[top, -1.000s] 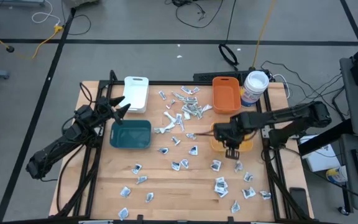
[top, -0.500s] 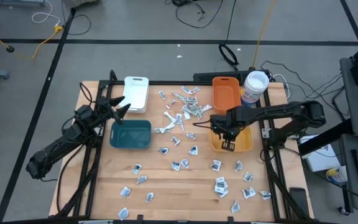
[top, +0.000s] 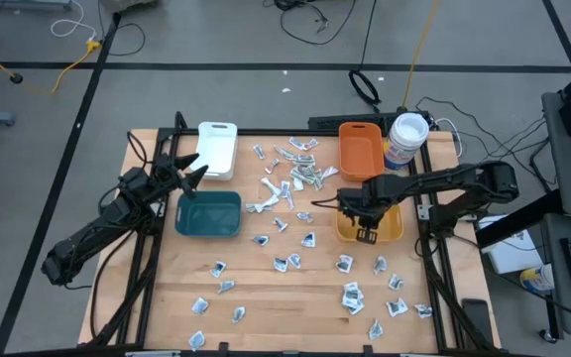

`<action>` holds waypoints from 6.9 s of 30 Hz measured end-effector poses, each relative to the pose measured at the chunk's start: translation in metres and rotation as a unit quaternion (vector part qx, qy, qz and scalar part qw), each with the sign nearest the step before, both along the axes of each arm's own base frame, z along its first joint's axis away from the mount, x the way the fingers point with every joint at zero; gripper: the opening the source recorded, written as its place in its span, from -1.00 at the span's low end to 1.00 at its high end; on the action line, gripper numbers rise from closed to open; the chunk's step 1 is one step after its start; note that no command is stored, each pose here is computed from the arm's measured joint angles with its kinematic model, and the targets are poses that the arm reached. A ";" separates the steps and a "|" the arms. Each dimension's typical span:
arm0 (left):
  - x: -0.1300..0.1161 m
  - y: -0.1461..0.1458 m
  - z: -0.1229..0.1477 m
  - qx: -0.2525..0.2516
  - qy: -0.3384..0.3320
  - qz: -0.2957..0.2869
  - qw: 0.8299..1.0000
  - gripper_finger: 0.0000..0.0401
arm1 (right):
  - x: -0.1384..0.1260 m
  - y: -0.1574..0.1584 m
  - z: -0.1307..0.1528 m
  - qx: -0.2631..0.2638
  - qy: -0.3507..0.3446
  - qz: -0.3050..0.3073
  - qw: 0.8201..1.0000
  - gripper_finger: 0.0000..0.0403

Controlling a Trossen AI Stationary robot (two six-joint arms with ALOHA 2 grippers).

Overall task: Pick & Place First Aid Supplies
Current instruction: Put the antiseptic towelette into the yellow bin

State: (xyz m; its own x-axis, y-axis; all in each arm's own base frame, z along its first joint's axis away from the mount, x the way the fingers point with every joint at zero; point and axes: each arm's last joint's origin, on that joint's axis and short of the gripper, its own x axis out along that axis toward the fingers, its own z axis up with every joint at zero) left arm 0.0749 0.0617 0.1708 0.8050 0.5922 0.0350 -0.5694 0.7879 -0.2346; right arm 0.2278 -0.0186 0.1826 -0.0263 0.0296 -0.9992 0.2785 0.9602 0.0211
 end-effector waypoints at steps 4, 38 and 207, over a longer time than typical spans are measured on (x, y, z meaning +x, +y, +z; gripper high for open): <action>0.000 0.000 0.000 0.000 0.000 0.000 1.000 0.52 | 0.000 0.001 0.000 0.015 0.000 -0.006 1.000 -0.57; 0.000 0.000 0.000 0.000 0.000 0.000 1.000 0.52 | -0.024 0.098 0.037 0.035 -0.010 -0.593 0.804 -0.18; 0.000 0.000 0.000 0.000 0.000 0.000 1.000 0.52 | -0.028 0.126 0.056 0.011 -0.015 -0.606 0.795 0.13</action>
State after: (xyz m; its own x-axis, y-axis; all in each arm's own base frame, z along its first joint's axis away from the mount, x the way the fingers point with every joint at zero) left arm 0.0749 0.0616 0.1708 0.8053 0.5918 0.0351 -0.5690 0.7882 -0.2347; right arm 0.1994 0.1071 0.2387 0.0590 0.0328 -0.9977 0.9982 -0.0149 0.0585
